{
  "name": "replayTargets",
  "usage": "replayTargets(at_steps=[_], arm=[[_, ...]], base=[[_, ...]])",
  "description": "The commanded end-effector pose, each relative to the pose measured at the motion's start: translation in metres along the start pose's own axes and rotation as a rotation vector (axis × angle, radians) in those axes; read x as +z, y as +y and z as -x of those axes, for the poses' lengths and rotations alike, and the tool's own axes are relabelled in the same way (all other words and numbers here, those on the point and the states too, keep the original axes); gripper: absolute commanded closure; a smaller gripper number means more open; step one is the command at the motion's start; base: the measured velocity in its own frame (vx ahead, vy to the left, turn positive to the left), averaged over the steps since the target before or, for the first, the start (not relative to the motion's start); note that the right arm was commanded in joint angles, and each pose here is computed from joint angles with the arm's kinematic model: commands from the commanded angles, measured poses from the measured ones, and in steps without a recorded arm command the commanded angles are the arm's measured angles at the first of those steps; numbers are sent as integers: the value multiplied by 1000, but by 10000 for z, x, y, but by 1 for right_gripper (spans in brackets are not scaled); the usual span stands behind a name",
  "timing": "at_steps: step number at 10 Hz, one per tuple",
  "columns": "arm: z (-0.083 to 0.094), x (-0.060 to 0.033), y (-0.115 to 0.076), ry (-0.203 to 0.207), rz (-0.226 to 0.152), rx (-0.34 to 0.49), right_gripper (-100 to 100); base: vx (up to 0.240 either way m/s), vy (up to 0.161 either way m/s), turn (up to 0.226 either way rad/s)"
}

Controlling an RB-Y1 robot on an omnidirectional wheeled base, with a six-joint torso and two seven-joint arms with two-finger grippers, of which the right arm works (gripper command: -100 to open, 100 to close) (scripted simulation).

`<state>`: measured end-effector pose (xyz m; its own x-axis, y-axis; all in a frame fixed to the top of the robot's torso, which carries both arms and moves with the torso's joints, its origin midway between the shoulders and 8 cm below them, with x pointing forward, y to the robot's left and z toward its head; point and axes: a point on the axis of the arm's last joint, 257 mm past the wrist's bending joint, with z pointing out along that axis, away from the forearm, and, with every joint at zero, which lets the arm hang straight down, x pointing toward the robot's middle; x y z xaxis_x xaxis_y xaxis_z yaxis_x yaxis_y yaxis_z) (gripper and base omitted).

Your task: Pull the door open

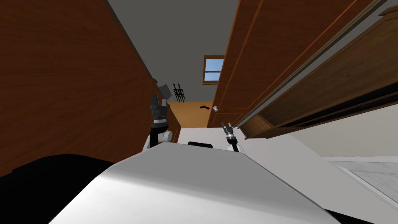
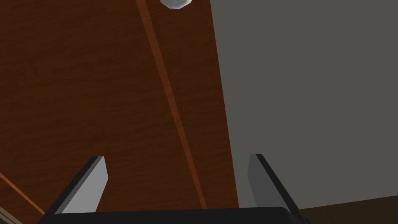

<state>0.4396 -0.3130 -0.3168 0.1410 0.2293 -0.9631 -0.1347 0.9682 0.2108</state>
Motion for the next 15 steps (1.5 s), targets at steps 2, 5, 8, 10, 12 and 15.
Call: replayTargets(at_steps=[2,5,8,10,12,15], arm=[[-173,-53,-32,41,4,-53,-100],[-306,-90,-50,72,9,-92,-100],[-449,-135,-65,106,15,-133,-100],[-589,-185,-75,141,24,-173,-100],[-657,-211,-78,157,29,-193,-100],[-653,-292,-219,163,9,-201,-100]], base=[[113,25,-12],[121,17,-8],[130,10,-9],[156,17,-10],[159,30,-9],[117,29,54]])
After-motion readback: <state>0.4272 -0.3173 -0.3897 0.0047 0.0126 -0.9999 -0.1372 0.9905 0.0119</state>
